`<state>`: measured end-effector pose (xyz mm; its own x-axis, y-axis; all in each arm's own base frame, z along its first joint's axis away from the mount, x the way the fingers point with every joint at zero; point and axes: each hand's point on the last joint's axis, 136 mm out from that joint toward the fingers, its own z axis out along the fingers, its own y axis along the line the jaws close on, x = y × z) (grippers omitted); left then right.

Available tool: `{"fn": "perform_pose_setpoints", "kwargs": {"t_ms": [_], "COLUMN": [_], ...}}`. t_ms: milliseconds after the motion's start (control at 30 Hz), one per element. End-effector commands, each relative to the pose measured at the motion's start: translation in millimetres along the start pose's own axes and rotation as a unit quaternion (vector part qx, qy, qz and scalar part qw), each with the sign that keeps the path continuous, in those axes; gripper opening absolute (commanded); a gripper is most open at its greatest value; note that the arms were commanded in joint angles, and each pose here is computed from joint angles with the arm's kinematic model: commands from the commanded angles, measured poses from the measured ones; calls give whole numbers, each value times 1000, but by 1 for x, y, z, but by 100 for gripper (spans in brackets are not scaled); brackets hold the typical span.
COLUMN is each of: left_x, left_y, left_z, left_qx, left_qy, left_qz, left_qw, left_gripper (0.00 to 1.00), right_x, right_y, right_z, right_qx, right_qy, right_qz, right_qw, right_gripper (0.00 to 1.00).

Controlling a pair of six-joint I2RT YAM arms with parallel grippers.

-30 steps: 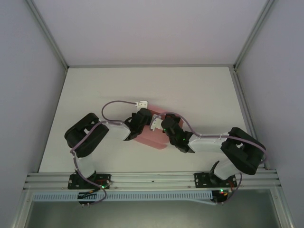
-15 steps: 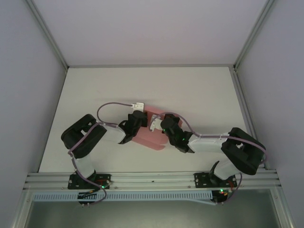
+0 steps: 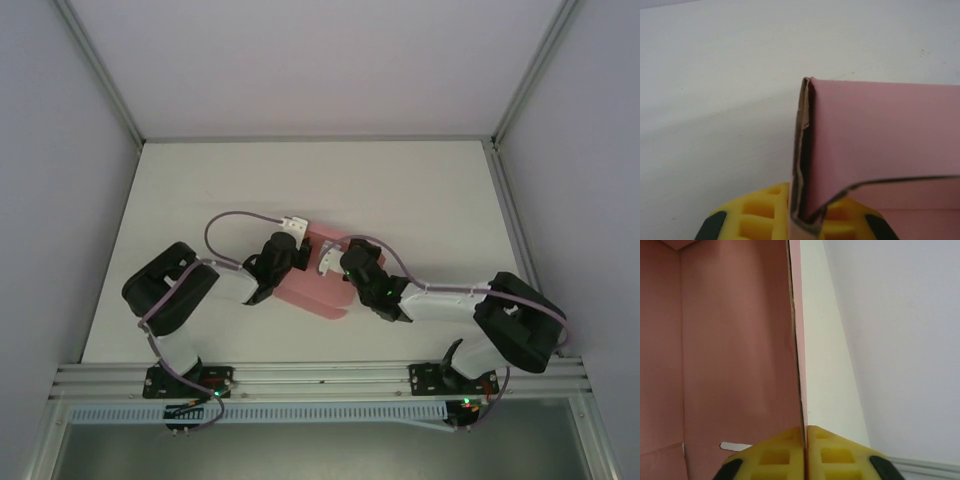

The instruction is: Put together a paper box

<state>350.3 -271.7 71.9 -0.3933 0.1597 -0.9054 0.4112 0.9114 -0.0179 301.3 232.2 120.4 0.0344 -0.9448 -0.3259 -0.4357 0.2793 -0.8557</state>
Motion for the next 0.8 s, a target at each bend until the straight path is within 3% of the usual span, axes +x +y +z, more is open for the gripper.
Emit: {"fn": "perform_pose_setpoints", "kwargs": {"t_ms": [0, 100, 133, 233, 333, 467, 633, 767], "left_x": [-16, -27, -29, -36, -45, -52, -62, -67], "left_y": [37, 40, 42, 48, 44, 39, 28, 26], "left_z": [-7, -15, -18, -27, -37, -49, -57, -62], "left_qx": [-73, -83, -94, -110, -99, -88, -69, -66], "left_qy": [-11, -12, -13, -12, -19, -32, -42, -50], "left_qz": [-22, -39, -42, -56, -64, -78, -73, -75], "left_qw": [997, 996, 995, 992, 993, 993, 994, 994], "left_gripper": [0, 0, 0, 0, 0, 0, 0, 0], "right_x": [14, -3, -9, -24, -24, 1, -9, -3], "right_y": [-17, -46, -57, -95, -136, -171, -162, -150], "right_z": [-6, -21, -28, -58, -90, -100, -90, -70], "right_qx": [13, 37, 41, 51, 68, 82, 15, -3], "right_qy": [28, -14, -37, -110, -167, -155, -145, -90], "right_qz": [41, 109, 133, 225, 330, 450, 470, 466], "right_qw": [999, 993, 990, 967, 926, 876, 870, 880], "right_gripper": [42, 77, 98, 100, 100, 100, 100, 100]}}
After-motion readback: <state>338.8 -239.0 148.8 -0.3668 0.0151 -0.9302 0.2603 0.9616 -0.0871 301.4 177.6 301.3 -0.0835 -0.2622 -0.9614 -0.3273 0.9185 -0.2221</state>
